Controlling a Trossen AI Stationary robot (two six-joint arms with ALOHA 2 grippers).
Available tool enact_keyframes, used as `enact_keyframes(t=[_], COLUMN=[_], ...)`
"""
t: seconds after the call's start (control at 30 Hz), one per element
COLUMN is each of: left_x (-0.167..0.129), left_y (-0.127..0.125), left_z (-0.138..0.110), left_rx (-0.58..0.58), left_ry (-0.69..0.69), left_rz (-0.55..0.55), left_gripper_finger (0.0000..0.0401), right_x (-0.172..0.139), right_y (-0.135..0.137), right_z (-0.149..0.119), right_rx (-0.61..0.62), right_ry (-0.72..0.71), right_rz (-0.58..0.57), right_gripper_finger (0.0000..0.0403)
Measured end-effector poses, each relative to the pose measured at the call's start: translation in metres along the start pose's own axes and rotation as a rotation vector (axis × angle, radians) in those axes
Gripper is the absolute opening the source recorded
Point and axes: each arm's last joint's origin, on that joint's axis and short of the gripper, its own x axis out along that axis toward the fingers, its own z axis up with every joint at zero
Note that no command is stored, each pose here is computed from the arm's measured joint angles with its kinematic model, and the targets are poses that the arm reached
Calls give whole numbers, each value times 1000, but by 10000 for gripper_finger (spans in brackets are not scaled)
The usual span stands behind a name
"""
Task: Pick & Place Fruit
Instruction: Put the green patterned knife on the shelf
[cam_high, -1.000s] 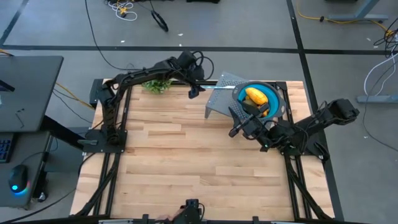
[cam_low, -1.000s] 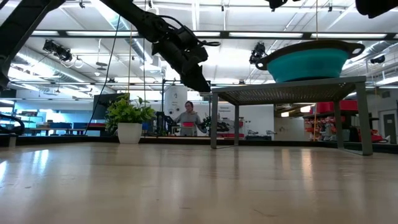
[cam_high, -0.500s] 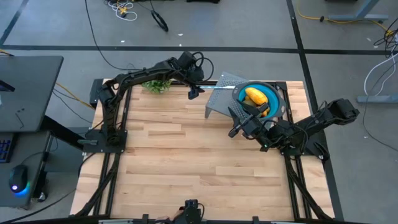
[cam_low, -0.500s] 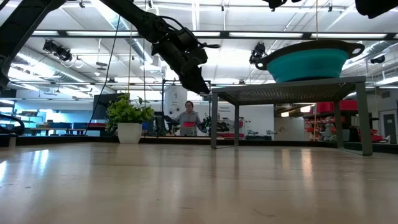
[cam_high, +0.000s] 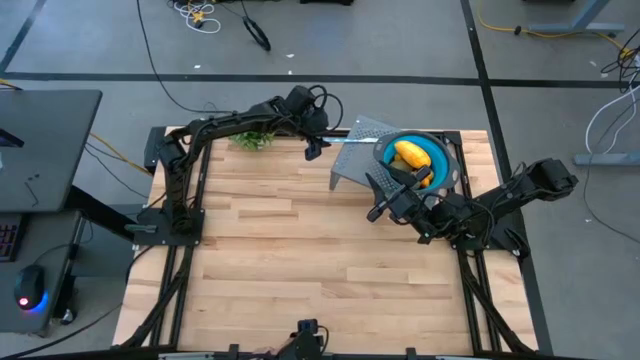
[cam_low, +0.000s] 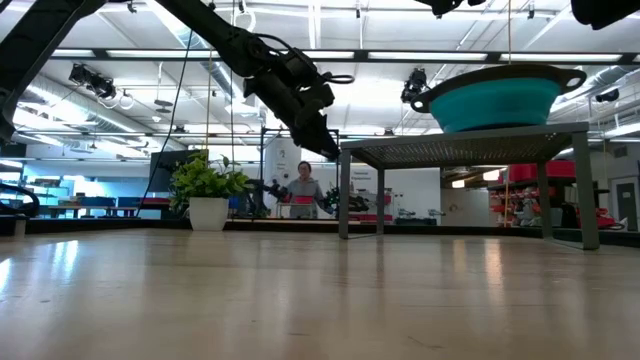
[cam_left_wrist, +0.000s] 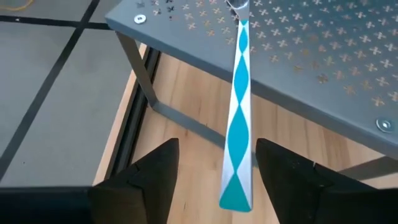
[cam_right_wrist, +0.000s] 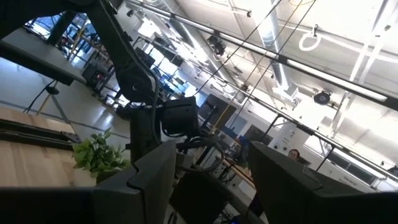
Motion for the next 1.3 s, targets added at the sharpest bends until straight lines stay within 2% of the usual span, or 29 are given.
enact_keyframes(t=[0.4,0.8,1.1,1.2,1.3], left_x=[0,0,0,0,1], left_y=[0,-1,-1,-1,-3], left_z=[-1,0,0,0,1], left_rx=[-12,-11,-5,-10,-11], left_ry=[10,7,7,7,6], left_rz=[-1,-2,-2,-3,-5], left_gripper_finger=[186,129,68,66,79], right_x=[0,0,0,0,0], right_y=[0,0,0,0,0], right_z=[0,0,0,0,0], right_rx=[-1,-1,-1,-1,-1], right_ry=[0,0,0,0,0], right_rz=[0,0,0,0,0], right_gripper_finger=[212,212,212,212,212])
